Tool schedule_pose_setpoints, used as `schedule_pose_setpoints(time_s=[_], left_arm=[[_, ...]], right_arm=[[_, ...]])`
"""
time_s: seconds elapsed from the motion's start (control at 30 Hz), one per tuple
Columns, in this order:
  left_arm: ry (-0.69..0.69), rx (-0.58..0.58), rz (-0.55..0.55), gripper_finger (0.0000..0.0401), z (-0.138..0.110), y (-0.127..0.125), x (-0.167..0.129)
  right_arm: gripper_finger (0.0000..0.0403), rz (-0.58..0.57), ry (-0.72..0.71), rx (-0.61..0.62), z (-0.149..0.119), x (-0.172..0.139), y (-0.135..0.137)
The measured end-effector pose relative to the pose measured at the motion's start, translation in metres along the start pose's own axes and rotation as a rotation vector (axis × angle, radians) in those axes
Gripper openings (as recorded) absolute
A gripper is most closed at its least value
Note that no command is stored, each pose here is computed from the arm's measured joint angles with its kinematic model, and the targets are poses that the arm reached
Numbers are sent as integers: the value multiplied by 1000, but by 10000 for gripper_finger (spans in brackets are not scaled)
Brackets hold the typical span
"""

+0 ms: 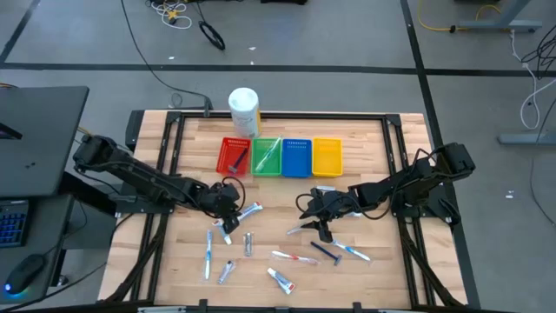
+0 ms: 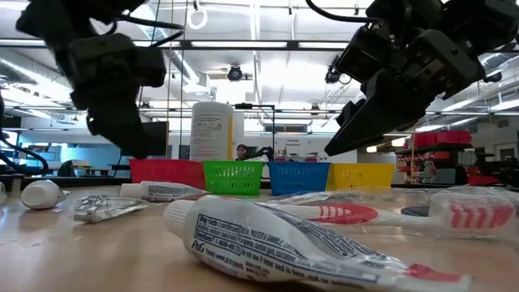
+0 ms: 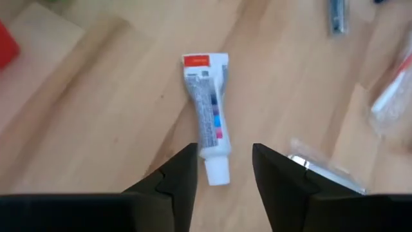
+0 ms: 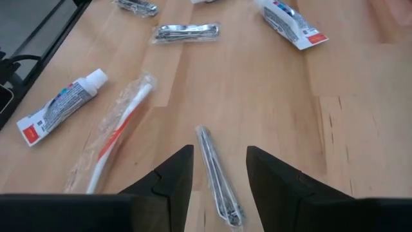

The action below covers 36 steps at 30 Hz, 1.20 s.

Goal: Pick & Place Travel size toiletries
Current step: Put the white toothpaste into the blue bin

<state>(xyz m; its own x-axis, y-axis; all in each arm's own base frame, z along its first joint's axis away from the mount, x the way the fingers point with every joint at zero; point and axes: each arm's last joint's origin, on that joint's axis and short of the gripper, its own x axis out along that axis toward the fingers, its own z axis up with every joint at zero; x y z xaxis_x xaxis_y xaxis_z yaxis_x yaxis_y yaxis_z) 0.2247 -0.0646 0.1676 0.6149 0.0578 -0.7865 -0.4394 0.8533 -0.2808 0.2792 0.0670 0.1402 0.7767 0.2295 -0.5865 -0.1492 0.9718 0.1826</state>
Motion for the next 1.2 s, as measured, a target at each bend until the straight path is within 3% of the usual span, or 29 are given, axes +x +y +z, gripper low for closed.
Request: schedule_pose_setpoints(time_s=[0.3, 0.57, 0.7, 0.93, 1.2], left_arm=[[2, 57, -2, 185, -25, 1, 21], [32, 111, 80, 185, -35, 4, 44], [9, 119, 69, 163, -33, 3, 45], [-9, 105, 42, 88, -31, 1, 46], [-110, 148, -70, 101, -21, -10, 46]], right_arm=[[154, -34, -14, 0, 1, 0, -1], [154, -34, -14, 0, 1, 0, -1], [154, -35, -15, 0, 1, 0, -1], [154, -39, -17, -1, 1, 0, -1], [156, -114, -110, -104, 10, -1, -5]])
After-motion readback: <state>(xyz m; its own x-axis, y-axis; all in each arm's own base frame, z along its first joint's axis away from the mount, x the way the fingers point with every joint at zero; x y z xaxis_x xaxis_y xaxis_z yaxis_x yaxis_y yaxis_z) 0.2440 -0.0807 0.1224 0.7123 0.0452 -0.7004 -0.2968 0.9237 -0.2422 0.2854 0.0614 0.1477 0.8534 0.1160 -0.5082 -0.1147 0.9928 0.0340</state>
